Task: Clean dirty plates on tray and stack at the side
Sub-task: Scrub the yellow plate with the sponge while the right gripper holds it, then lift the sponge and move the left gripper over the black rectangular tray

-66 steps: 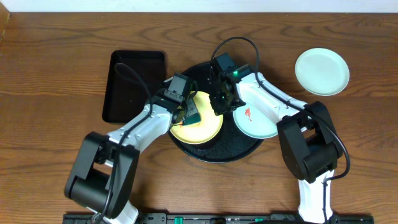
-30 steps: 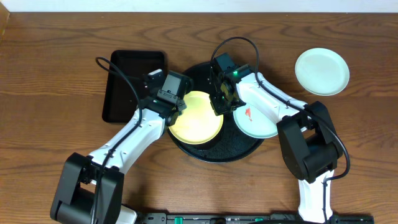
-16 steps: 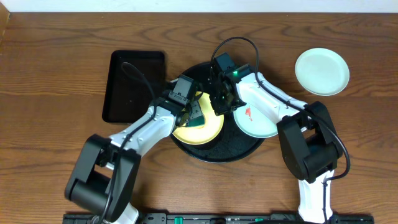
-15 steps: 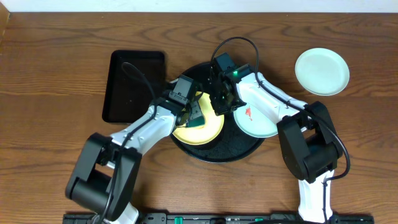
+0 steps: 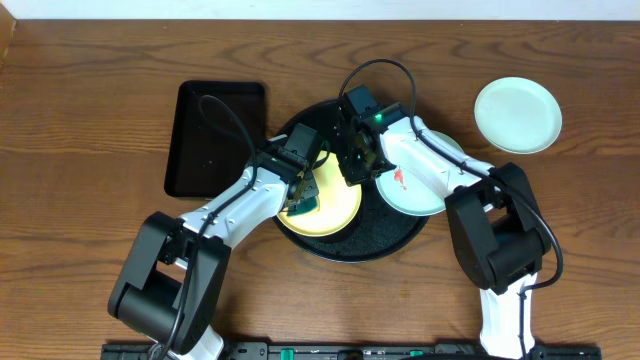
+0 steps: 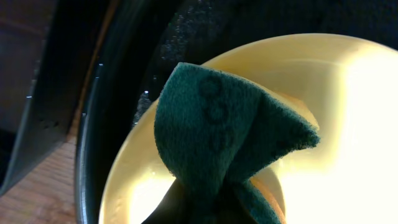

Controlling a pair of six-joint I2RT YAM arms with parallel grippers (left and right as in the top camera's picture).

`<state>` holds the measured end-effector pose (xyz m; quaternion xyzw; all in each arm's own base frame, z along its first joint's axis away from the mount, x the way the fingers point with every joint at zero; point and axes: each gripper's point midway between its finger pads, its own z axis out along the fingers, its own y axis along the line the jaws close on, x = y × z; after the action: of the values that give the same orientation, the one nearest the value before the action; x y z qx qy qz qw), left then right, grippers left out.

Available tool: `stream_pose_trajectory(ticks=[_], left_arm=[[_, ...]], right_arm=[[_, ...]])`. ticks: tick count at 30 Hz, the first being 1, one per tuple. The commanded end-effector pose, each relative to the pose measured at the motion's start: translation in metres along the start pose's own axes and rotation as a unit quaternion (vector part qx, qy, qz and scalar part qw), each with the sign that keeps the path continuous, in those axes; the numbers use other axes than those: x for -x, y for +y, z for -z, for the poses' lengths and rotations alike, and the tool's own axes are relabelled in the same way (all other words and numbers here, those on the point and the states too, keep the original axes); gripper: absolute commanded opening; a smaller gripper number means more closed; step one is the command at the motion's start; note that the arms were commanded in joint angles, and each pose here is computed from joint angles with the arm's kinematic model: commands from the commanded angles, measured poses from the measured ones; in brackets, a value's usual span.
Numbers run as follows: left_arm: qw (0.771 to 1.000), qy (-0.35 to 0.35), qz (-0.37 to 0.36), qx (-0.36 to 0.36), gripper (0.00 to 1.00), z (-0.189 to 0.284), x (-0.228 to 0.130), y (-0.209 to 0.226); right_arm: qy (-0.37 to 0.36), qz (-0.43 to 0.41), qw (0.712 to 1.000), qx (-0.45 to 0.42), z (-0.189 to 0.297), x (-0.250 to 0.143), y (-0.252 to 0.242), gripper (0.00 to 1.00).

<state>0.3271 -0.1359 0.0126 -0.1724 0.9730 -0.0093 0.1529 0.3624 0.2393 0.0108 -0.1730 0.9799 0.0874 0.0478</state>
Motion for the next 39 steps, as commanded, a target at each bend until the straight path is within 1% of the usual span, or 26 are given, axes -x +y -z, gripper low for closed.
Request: stream_pose_trajectory(ticks=[1,4,6,10,16,18,20,21,23,26,29,34,39], left_arm=[[0.992,-0.023,-0.008,0.120,0.08,-0.008,0.003,0.053],[0.988,-0.047,-0.012,0.146,0.08,0.006,0.013,0.061],[0.987,-0.061,-0.010,0.149,0.07,0.015,0.019,0.063],[0.986,-0.086,-0.003,0.141,0.08,0.030,0.029,0.062],[0.982,-0.141,0.015,0.122,0.07,0.054,0.050,0.058],[0.985,-0.141,0.021,0.097,0.08,0.054,0.051,0.049],[0.990,-0.128,0.027,0.050,0.08,0.050,0.050,0.031],[0.992,-0.120,0.030,0.013,0.07,0.047,0.050,0.016],[0.993,-0.108,0.033,-0.039,0.08,0.043,0.048,-0.005],[0.992,-0.088,0.031,-0.088,0.08,0.039,0.042,-0.023],[0.991,-0.061,0.026,-0.119,0.08,0.034,0.032,-0.034],[0.994,-0.038,0.022,-0.103,0.08,0.024,0.016,-0.024],[0.998,-0.045,0.021,-0.049,0.08,0.008,0.005,0.005]], right_arm=[[-0.003,-0.004,0.999,-0.042,0.003,0.001,-0.020,0.01],[-0.004,-0.004,0.999,-0.042,0.003,0.001,-0.020,0.01],[-0.004,-0.004,0.999,-0.041,0.003,0.001,-0.020,0.01],[-0.004,-0.004,0.999,-0.041,0.003,0.001,-0.020,0.01],[-0.004,-0.004,0.999,-0.041,0.003,0.001,-0.020,0.01],[-0.004,-0.004,0.999,-0.041,0.003,0.001,-0.020,0.01],[-0.004,-0.004,0.999,-0.041,0.003,0.001,-0.020,0.01],[-0.004,-0.004,0.999,-0.041,0.003,0.001,-0.020,0.01],[-0.004,-0.004,0.999,-0.041,0.003,0.001,-0.020,0.01],[-0.003,-0.004,0.999,-0.042,0.003,0.000,-0.020,0.01],[-0.003,-0.004,0.999,-0.042,0.003,0.001,-0.020,0.01],[-0.004,-0.004,0.999,-0.041,0.003,0.001,-0.020,0.01],[-0.004,-0.004,0.999,-0.041,0.003,0.001,-0.020,0.01]])
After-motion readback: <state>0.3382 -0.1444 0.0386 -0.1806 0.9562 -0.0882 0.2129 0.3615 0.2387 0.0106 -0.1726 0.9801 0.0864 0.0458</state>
